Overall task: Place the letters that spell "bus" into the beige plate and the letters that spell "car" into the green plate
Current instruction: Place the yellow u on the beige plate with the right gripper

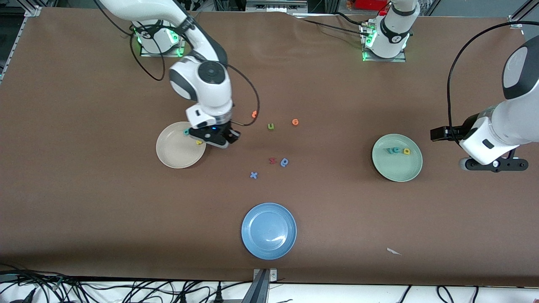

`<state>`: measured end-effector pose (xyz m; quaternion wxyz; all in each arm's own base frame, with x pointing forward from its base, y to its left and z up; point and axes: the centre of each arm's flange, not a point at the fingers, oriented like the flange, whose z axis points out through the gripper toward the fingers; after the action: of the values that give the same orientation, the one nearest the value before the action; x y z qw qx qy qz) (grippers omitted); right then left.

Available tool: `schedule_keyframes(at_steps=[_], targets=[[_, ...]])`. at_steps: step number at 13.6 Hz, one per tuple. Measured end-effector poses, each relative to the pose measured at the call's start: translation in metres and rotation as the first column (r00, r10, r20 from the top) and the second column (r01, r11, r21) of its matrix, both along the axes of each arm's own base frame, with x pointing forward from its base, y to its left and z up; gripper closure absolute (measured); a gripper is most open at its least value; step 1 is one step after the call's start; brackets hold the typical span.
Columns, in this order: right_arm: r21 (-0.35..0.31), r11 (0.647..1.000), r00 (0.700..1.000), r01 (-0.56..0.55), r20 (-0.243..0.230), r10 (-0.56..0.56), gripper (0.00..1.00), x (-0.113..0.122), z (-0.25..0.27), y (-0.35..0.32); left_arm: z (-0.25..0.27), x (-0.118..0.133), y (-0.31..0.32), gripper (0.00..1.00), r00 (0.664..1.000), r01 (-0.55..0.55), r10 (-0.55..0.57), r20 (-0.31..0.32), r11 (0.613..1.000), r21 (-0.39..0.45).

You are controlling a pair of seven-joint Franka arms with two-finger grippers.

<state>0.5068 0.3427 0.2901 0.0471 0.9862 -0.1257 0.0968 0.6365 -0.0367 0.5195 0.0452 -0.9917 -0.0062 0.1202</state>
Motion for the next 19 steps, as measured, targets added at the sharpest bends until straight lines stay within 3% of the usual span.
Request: schedule_keyframes(at_steps=[3, 6, 10, 13, 16, 19], targets=[[-0.087, 0.988, 0.991, -0.129, -0.044, 0.125, 0.74, -0.008, 0.005, -0.067, 0.002, -0.002, -0.008, 0.00, 1.000, -0.010, 0.010, -0.001, 1.000, -0.022], [-0.122, 0.979, 0.984, -0.165, -0.082, 0.155, 0.70, -0.016, 0.001, -0.101, -0.004, -0.001, -0.023, 0.00, 1.000, -0.015, 0.015, -0.011, 1.000, -0.001], [-0.123, 0.975, 0.979, -0.184, -0.109, 0.171, 0.34, -0.014, -0.003, -0.115, 0.008, 0.002, -0.015, 0.00, 0.994, -0.105, 0.105, -0.005, 0.993, -0.057], [-0.080, 0.981, 0.973, -0.177, -0.167, 0.162, 0.02, -0.009, 0.013, -0.127, 0.025, -0.001, -0.016, 0.00, 0.991, -0.131, 0.133, 0.028, 0.988, -0.087], [-0.060, 0.982, 0.954, -0.180, -0.254, 0.160, 0.00, 0.008, 0.079, -0.139, 0.035, -0.001, -0.018, 0.00, 0.987, -0.130, 0.139, 0.077, 0.985, -0.110], [-0.047, 0.975, 0.944, -0.216, -0.265, 0.196, 0.00, 0.025, 0.159, -0.142, 0.032, -0.006, -0.018, 0.00, 0.984, -0.104, 0.120, 0.135, 0.987, -0.120]])
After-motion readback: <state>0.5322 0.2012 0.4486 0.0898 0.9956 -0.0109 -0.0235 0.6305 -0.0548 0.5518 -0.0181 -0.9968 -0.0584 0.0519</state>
